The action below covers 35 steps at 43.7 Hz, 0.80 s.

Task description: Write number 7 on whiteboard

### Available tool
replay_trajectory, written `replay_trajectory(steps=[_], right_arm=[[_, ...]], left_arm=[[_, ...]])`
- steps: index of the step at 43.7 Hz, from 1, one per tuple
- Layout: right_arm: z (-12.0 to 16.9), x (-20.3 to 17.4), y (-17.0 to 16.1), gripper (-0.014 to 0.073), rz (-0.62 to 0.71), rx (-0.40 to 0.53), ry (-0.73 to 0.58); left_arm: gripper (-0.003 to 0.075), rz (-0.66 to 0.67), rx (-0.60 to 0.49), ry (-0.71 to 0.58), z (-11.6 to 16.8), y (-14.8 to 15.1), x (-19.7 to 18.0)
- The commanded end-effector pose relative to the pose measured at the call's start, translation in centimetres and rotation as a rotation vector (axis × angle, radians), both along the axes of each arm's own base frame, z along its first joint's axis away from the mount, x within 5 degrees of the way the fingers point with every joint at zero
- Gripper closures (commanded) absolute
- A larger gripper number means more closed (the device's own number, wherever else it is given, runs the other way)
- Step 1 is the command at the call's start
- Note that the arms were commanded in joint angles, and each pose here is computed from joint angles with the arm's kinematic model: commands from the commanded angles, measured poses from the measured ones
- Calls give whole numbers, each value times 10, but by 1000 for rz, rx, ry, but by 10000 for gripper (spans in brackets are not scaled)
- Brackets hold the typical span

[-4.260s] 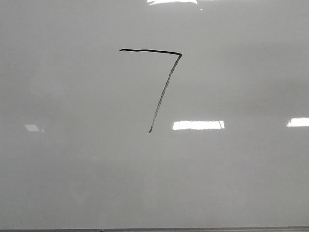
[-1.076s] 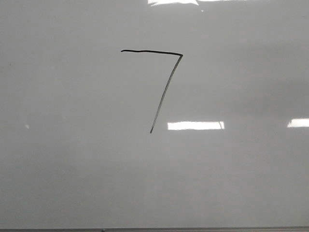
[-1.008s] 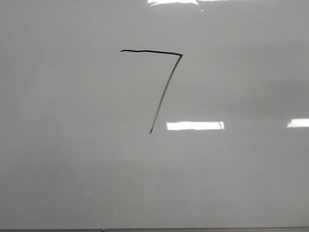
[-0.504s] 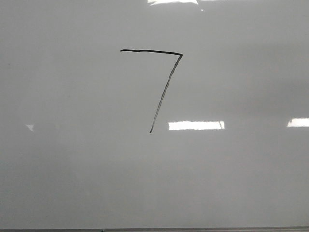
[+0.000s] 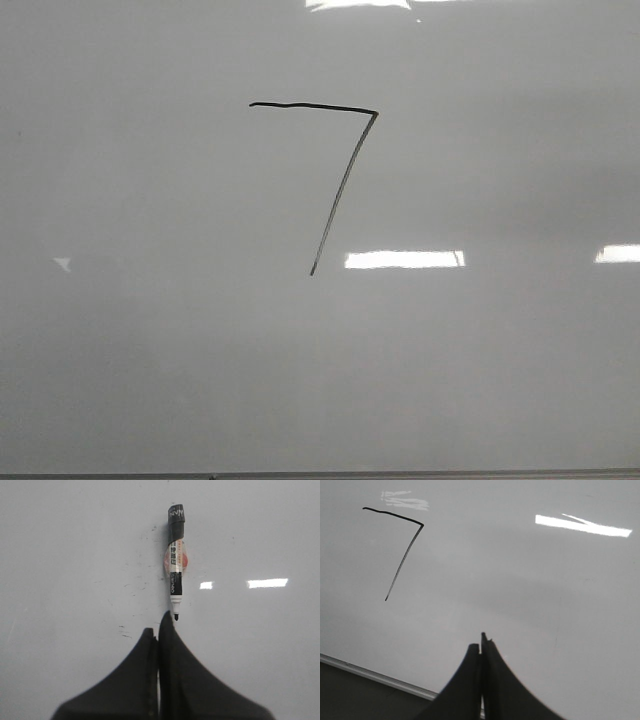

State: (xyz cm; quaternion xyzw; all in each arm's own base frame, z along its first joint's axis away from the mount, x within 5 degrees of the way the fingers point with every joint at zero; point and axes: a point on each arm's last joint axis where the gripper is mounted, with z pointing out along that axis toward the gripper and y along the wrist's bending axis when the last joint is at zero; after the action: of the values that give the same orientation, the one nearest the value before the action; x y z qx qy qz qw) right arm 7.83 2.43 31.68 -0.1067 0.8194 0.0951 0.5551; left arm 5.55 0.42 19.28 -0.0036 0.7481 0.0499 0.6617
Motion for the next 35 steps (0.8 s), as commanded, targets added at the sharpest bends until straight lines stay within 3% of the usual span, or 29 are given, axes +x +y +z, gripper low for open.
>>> replay_trajectory(steps=[1,7,15,25,35], right_arm=[[13,3,-1,663,-12,-5,-107],[3,-3,-7,663,-64,6,-225],[-46,-16,-19,663,-205,26,-343],[-107,-24,-25,663,-319,37,-317],[-126,-23,-26,663,-330,36,-289]], left_arm=[[741,6,-3,-101,8,0,-1],[741,6,-3,-101,8,0,-1],[741,6,-3,-101,8,0,-1],[741,6,-3,-101,8,0,-1],[741,6,-3,-100,8,0,0]])
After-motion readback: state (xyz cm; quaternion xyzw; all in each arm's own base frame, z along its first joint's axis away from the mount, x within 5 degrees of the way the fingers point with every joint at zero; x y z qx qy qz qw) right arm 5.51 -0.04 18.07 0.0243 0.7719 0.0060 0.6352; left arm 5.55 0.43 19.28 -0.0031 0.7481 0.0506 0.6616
